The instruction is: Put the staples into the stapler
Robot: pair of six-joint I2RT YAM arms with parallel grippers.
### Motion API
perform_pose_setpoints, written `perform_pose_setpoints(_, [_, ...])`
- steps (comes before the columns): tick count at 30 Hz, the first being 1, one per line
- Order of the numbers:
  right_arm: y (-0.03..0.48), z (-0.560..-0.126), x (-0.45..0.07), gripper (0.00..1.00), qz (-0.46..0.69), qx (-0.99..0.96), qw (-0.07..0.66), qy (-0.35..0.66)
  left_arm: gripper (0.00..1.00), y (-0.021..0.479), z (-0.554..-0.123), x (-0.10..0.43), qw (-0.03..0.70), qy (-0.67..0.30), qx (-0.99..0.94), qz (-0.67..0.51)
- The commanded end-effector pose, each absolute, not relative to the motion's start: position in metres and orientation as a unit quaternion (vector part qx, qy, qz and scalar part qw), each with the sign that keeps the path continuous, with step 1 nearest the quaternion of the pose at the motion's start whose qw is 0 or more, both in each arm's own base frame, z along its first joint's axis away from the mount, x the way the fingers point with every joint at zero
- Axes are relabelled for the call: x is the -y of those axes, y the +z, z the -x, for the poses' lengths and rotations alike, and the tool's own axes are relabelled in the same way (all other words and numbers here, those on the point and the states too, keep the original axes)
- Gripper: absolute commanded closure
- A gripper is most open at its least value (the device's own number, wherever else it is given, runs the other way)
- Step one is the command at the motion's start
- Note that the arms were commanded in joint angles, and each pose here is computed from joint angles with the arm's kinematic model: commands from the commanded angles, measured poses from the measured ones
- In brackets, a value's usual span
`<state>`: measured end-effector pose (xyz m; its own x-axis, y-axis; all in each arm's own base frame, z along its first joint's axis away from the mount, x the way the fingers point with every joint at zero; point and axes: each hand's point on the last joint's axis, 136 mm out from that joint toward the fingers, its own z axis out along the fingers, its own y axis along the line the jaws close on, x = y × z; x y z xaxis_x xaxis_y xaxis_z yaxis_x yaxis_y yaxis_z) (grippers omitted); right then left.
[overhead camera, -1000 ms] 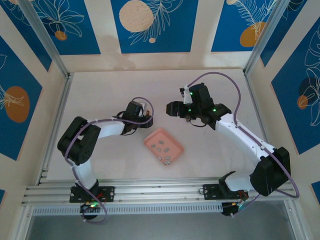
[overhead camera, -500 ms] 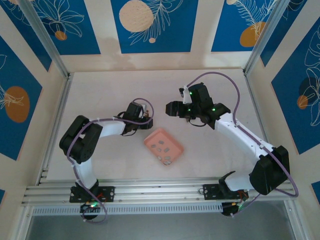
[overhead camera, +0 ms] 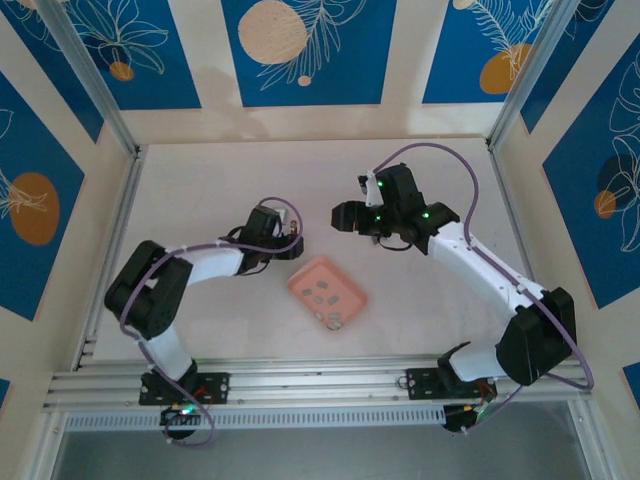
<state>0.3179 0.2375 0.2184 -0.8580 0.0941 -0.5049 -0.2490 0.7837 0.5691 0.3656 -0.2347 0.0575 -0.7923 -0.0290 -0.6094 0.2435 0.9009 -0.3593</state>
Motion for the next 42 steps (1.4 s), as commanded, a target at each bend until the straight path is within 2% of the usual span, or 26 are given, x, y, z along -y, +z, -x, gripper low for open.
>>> perform_pose_setpoints(1, [0.209, -0.318, -0.232, 0.37, 0.027, -0.919, 0.221, 0.325, 0.42, 0.093, -0.373, 0.223, 0.379, -0.218, -0.898, -0.038])
perform_pose_setpoints(7, [0.170, -0.332, -0.187, 0.33, 0.010, -0.957, 0.150, 0.246, 0.40, 0.116, -0.368, 0.205, 0.427, -0.199, -0.882, -0.029])
perform_pose_setpoints(14, [0.121, -0.353, -0.141, 0.28, 0.045, -0.984, 0.078, 0.153, 0.40, 0.115, -0.365, 0.195, 0.438, -0.179, -0.881, -0.028])
perform_pose_setpoints(25, [0.061, -0.385, -0.128, 0.27, 0.118, -0.990, 0.024, 0.070, 0.40, 0.113, -0.371, 0.196, 0.439, -0.180, -0.880, -0.029])
perform_pose_setpoints(33, [0.038, -0.394, -0.130, 0.28, 0.137, -0.989, 0.003, 0.058, 0.39, 0.110, -0.373, 0.197, 0.434, -0.179, -0.883, -0.031])
perform_pose_setpoints(38, [0.024, -0.387, -0.135, 0.35, 0.152, -0.987, -0.019, 0.052, 0.39, 0.110, -0.375, 0.198, 0.431, -0.180, -0.883, -0.031])
perform_pose_setpoints(39, [0.022, -0.386, -0.135, 0.40, 0.155, -0.987, -0.022, 0.048, 0.39, 0.111, -0.375, 0.198, 0.432, -0.181, -0.883, -0.031])
perform_pose_setpoints(42, [0.021, -0.382, -0.136, 0.63, 0.165, -0.985, -0.024, 0.038, 0.40, 0.112, -0.376, 0.198, 0.433, -0.183, -0.882, -0.032])
